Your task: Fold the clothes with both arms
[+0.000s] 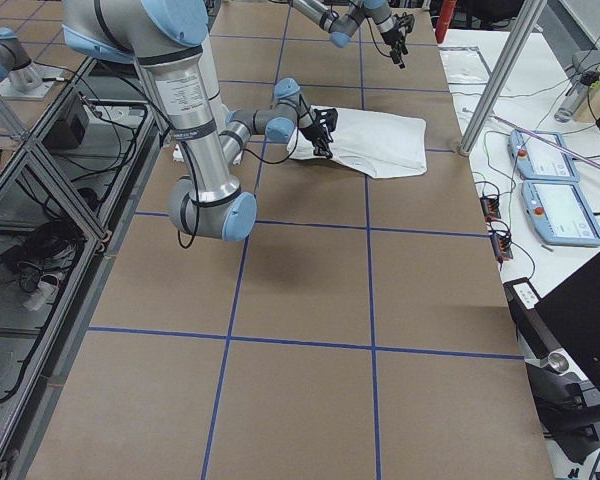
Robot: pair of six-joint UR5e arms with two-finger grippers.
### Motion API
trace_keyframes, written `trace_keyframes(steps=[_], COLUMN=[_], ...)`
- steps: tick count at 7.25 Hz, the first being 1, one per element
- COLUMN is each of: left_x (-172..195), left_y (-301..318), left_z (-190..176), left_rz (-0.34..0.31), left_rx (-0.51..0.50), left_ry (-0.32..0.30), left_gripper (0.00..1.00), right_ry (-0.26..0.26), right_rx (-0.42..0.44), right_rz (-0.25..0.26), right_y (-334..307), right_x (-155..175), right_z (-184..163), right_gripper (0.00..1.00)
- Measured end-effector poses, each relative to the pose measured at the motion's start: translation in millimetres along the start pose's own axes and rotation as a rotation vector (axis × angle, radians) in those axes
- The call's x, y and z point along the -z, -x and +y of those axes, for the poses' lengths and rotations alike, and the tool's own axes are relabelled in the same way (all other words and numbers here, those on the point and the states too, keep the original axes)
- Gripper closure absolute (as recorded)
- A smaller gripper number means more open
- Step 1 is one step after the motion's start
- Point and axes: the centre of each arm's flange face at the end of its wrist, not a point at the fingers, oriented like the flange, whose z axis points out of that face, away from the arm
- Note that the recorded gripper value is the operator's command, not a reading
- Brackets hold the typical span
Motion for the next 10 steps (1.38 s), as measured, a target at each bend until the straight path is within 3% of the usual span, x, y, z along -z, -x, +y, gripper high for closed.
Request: trace_keyframes(steps=[1, 3, 6, 7, 8, 9, 10], left_x=[1, 2, 4, 5, 6, 7, 8], left_y=[1, 0, -2, -3, -4, -4, -4], left_z=[1, 2, 1, 1, 2, 2, 2], left_rz=[0.0, 0.003, 0.008, 0.014, 0.02, 0.023, 0.026], left_rx=[-0.001, -0.003, -0.003, -0.003, -0.002, -0.002, -0.002], left_ry=[0.0, -0.002, -0.003, -0.002, 0.001, 0.001, 0.0], left_gripper=[0.0, 0.0, 0.0, 0.0, 0.0, 0.0, 0.0], right_ry=[-0.006, -0.002, 0.029, 0.047, 0.068, 0.089, 0.105], right_rx=[0.009, 0.007, -0.008, -0.008, -0.003, 0.007, 0.023], right_rz=[0.003, -0.006, 0.039, 0.064, 0.093, 0.122, 0.145], right_y=[-1, 16, 130, 162, 183, 192, 194], right_x=[1, 4, -23, -34, -45, -53, -57], right_z=[2, -34, -91, -98, -100, -98, -96], right_gripper=[0.0, 0.0, 0.05, 0.23, 0.59, 0.85, 1.0])
